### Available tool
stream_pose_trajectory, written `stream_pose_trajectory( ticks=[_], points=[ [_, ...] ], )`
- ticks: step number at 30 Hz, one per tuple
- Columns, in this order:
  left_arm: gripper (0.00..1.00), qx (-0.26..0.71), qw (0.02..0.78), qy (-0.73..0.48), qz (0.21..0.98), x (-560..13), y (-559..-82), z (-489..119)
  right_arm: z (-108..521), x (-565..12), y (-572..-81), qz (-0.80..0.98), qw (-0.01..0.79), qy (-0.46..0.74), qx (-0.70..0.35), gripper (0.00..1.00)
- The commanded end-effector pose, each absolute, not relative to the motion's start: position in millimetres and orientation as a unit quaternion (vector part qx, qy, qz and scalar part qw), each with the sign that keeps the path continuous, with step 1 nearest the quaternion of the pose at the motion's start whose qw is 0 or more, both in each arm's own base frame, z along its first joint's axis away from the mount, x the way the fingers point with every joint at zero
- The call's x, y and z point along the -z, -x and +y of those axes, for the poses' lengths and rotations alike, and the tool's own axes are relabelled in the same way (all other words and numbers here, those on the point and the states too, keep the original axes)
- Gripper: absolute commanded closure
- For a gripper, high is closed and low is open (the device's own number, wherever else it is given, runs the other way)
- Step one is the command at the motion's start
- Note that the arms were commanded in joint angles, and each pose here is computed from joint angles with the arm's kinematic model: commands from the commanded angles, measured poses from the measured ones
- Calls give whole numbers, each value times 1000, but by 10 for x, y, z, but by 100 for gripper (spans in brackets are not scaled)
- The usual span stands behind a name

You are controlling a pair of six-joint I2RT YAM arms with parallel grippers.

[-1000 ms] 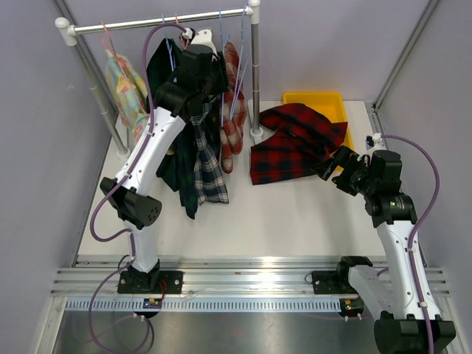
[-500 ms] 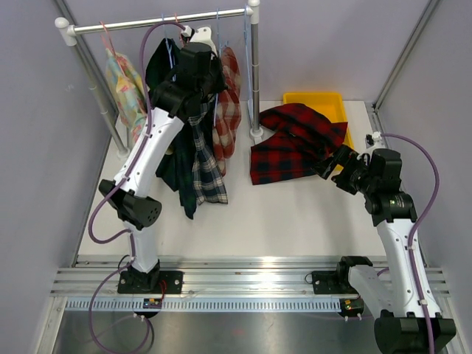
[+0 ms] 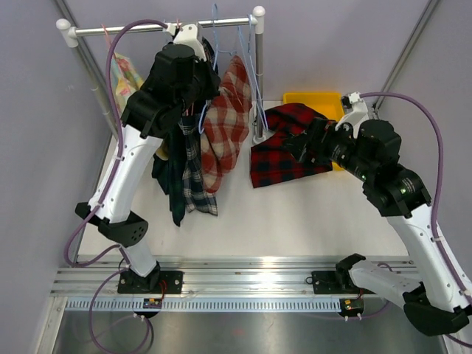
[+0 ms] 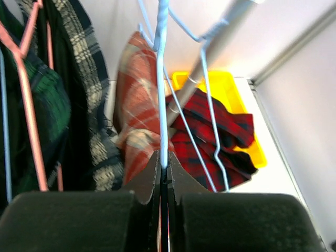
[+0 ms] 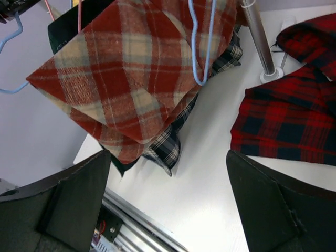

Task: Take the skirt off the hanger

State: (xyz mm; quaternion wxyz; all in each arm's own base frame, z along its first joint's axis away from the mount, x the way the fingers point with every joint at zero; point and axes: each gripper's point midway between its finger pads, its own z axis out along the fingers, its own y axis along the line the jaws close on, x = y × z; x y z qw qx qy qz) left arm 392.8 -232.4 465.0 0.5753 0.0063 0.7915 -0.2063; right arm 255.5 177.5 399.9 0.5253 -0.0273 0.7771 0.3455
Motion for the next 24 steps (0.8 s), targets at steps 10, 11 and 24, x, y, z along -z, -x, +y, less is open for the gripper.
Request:
stream_pose_trajectory(
  ticks=[10, 11, 24],
  points=[
    [100, 262, 576, 6, 775, -4854, -3464, -2309, 3162, -3672, -2441, 808, 531, 132, -217, 1],
    [100, 268, 576, 6, 772, -4880, -3432, -2304, 3208, -3666, -2453, 807, 532, 130, -221, 1],
    [100, 308, 579, 5, 755, -5023, -3248, -2317, 3629, -3514, -2547, 806, 520, 120, -254, 1]
  ],
)
